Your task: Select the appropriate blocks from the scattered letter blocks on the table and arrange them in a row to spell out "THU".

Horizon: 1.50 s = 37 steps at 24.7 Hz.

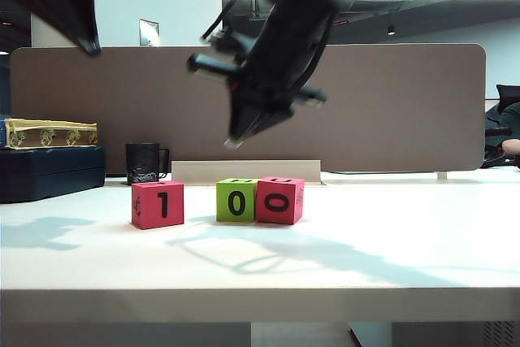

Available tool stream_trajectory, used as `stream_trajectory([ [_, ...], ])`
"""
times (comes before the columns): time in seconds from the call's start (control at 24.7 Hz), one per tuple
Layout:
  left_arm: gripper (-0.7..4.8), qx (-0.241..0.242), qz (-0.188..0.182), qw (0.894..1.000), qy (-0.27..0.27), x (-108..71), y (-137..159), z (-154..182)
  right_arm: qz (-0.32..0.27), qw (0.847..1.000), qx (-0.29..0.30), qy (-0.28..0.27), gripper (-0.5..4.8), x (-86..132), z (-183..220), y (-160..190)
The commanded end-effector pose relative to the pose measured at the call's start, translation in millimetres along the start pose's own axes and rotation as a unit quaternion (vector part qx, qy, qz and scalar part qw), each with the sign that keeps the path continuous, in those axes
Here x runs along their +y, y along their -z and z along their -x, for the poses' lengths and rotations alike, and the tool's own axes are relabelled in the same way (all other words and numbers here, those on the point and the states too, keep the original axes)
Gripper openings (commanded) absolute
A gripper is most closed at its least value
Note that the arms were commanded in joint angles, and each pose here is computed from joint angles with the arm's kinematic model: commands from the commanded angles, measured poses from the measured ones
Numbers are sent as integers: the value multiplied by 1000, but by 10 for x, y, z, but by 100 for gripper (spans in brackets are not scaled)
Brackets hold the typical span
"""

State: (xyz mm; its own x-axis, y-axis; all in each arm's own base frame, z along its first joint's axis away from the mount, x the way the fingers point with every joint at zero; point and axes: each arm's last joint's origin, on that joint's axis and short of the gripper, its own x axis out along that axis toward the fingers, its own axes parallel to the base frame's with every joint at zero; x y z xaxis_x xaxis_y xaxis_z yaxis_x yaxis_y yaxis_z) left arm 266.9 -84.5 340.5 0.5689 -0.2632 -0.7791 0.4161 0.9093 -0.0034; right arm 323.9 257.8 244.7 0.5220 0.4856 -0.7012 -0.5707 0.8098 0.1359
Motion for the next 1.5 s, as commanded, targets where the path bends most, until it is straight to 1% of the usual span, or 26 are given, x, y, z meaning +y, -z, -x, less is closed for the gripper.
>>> stream_trajectory([
  [0.04, 102, 15, -1, 1000, 0, 22, -30, -174, -5, 1000, -13, 21, 0, -150, 274, -141],
  [0.12, 105, 27, 0, 1000, 1, 34, -39, -299, -15, 999, -9, 31, 5, -246, 411, -177],
  [0.16, 117, 31, 1, 1000, 2, 38, -42, -344, -18, 999, -5, 35, 9, -283, 477, -184],
  [0.2, 127, 33, 1, 999, 5, 40, -47, -386, -20, 999, 2, 33, 11, -310, 534, -190],
  [0.24, 126, 33, 1, 999, 16, 42, -61, -463, -12, 999, 19, 31, 10, -344, 682, -188],
  [0.41, 126, 21, -7, 999, 29, 47, -100, -572, 16, 999, 29, 31, -5, -302, 980, -170],
  [0.53, 126, 14, -9, 999, 29, 56, -127, -654, 17, 1000, 17, 11, -5, -252, 1219, -178],
  [0.61, 126, 16, -11, 999, 41, 55, -129, -708, 18, 1000, 6, -2, -5, -222, 1383, -179],
  [0.69, 130, 20, -11, 998, 55, 51, -124, -763, 20, 1000, -5, -2, -5, -198, 1548, -173],
  [0.73, 155, 25, -10, 997, 68, 48, -119, -813, 24, 1000, -14, -5, -5, -161, 1675, -161],
  [0.89, 257, 36, -18, 996, 76, 54, -105, -942, 27, 999, -23, -21, -5, -109, 1914, -119],
  [0.97, 268, 43, -27, 996, 78, 58, -93, -1006, 29, 999, -23, -30, -5, -84, 1991, -95],
  [1.05, 328, 54, -35, 995, 80, 63, -72, -1084, 30, 999, -21, -33, -5, -60, 2056, -68],
  [1.1, 387, 66, -46, 993, 83, 67, -47, -1161, 33, 999, -17, -36, -5, -29, 2097, -45],
  [1.14, 406, 76, -56, 992, 85, 70, -24, -1225, 38, 998, -13, -41, -5, 10, 2102, -32],
  [1.26, 409, 91, -71, 990, 87, 76, 10, -1315, 42, 998, -8, -45, -5, 41, 2093, -21],
  [1.3, 412, 96, -86, 988, 83, 82, 21, -1351, 44, 998, -9, -48, -5, 61, 2091, -20],
  [1.42, 479, 99, -107, 988, 55, 103, 21, -1397, 50, 997, -7, -54, -5, 110, 2088, -14],
  [1.5, 479, 94, -109, 988, 52, 107, 11, -1420, 52, 997, -7, -56, -5, 121, 2088, -12],
])
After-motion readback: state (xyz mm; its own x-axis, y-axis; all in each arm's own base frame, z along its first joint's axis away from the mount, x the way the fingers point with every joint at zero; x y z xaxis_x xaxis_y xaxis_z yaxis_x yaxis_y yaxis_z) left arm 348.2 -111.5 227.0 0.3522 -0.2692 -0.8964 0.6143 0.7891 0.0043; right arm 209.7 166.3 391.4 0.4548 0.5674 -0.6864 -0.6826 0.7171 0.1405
